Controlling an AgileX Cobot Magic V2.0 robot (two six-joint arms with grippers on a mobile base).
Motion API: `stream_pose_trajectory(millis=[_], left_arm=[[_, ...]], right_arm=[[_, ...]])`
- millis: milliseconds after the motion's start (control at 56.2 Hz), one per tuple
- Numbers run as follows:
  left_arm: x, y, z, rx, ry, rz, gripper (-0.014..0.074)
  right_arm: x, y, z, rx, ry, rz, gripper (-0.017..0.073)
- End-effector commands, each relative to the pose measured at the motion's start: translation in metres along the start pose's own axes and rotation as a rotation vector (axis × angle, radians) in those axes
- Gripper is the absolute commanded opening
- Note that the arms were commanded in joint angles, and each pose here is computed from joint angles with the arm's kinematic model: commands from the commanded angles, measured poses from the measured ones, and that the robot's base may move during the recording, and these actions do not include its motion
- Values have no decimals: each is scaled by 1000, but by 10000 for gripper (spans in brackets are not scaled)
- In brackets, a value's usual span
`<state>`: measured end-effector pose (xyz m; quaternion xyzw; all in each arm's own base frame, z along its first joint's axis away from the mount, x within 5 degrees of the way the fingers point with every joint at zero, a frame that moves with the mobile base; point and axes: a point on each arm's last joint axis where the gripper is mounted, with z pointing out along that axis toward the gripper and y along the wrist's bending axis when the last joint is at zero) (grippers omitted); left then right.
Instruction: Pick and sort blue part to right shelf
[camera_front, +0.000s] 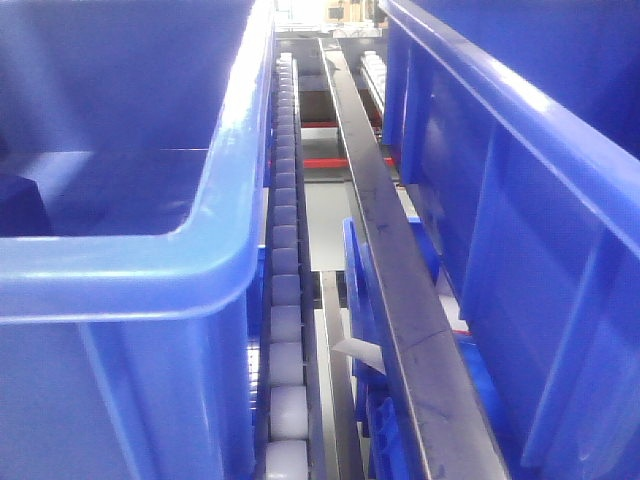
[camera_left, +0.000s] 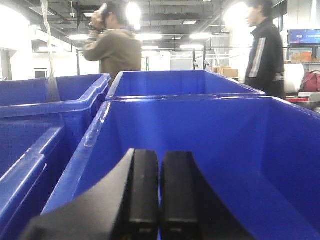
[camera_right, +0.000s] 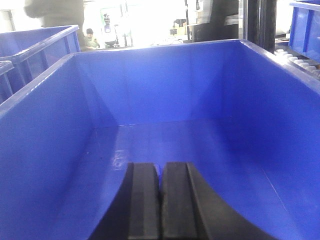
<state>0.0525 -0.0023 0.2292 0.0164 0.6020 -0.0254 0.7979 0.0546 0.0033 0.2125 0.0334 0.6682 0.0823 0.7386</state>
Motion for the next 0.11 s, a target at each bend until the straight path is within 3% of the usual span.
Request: stream_pose_trajectory(millis=[0,89], left_arm=[[1,1,-3,-1,-77,-8,125],[1,1,-3,-1,-77,-8,125]], right_arm=[[4,-1,0,8,1,8,54],[4,-1,0,8,1,8,54]])
